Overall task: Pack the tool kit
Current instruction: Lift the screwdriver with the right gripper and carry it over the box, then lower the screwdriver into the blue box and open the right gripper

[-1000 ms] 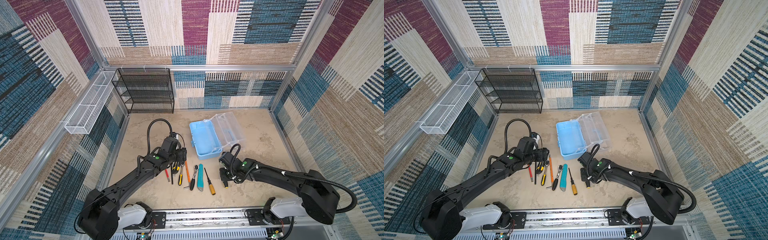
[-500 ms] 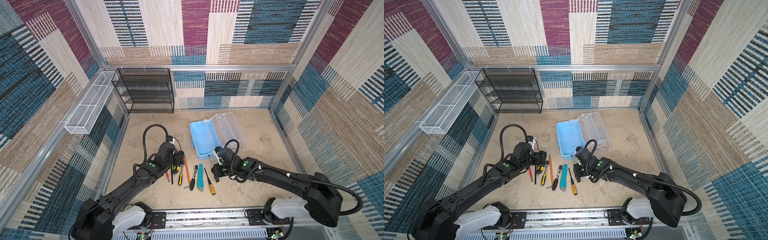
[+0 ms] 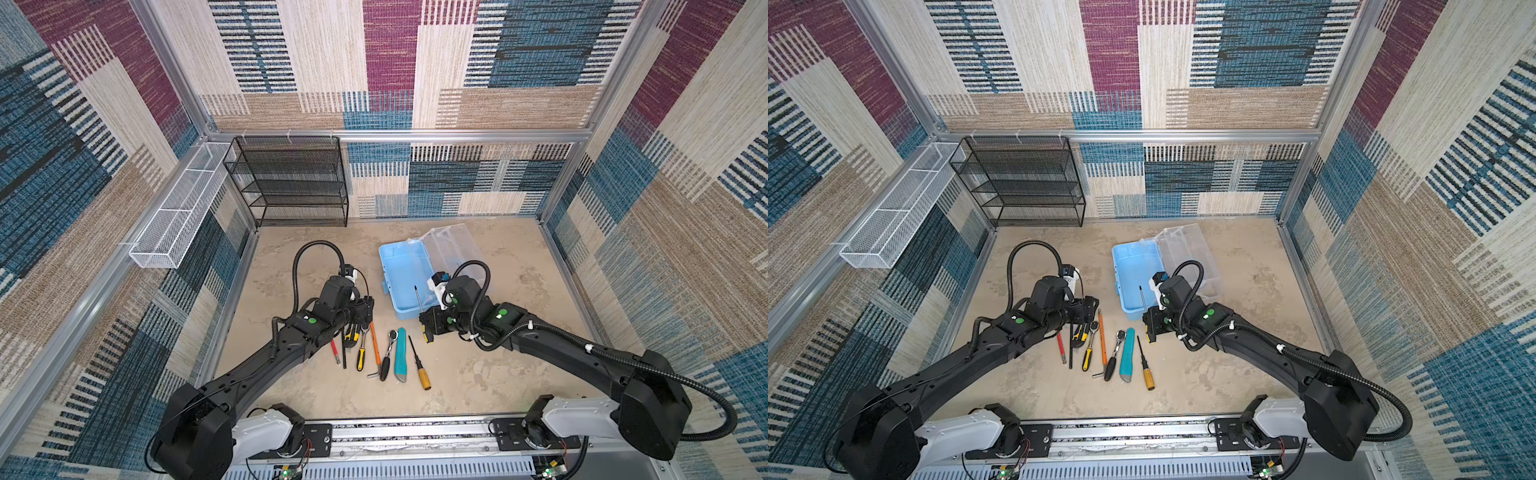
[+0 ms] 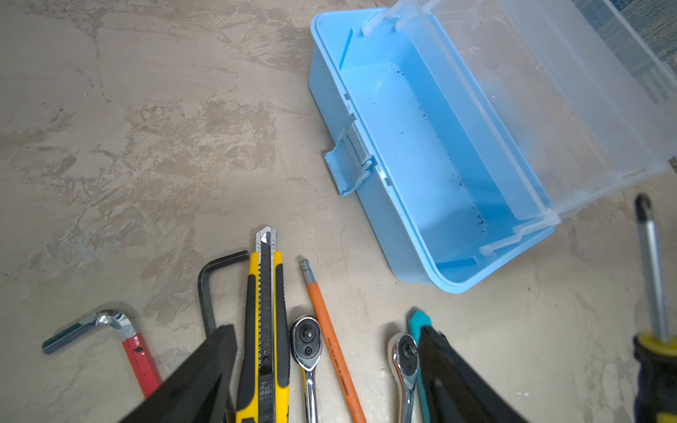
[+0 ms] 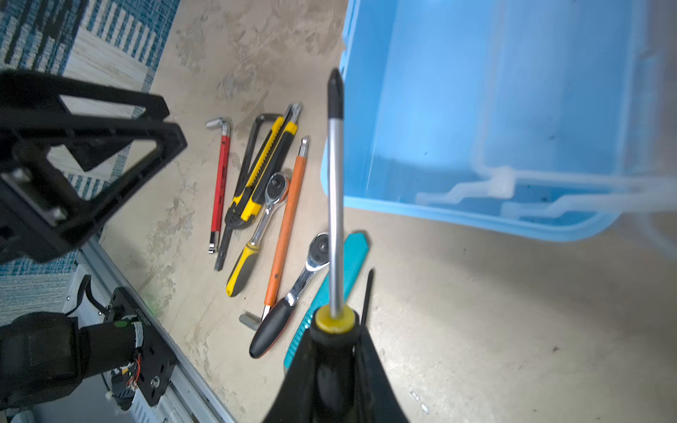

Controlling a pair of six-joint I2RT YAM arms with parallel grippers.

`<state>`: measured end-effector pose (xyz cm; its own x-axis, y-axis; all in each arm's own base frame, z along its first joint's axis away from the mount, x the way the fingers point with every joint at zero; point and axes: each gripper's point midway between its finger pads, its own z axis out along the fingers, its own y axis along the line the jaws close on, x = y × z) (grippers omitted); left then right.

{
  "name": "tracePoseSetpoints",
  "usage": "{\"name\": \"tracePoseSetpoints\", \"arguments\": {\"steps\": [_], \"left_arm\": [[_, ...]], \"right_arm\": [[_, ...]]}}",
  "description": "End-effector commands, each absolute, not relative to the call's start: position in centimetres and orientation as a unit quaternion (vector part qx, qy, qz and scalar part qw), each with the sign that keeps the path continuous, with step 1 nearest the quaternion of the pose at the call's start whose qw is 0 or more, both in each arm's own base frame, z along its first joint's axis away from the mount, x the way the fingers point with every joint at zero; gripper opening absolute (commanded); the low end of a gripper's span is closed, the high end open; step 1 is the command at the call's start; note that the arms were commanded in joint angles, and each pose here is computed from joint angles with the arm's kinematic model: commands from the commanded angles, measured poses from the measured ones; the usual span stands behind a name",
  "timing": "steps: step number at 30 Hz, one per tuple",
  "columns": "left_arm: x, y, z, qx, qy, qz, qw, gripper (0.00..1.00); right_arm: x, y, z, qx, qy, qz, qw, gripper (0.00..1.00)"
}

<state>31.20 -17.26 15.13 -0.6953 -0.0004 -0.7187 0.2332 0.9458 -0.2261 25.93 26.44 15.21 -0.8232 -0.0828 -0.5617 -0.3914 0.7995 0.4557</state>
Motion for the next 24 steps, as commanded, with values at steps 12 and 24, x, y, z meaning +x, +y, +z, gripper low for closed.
{"name": "tracePoseSetpoints", "arguments": {"steps": [12, 24], "left_arm": [[30.9, -17.3, 15.3, 0.096, 0.908, -0.141, 0.383, 0.92], [31.2, -17.6, 15.3, 0.102, 0.911, -0.139, 0.376, 0.99]], "right_arm": [[37.0, 18.3, 21.6, -0.138, 0.890, 0.195, 0.388, 0.05], [45.1, 11.8, 20.7, -0.128, 0.905, 0.086, 0.395, 0.06]]}}
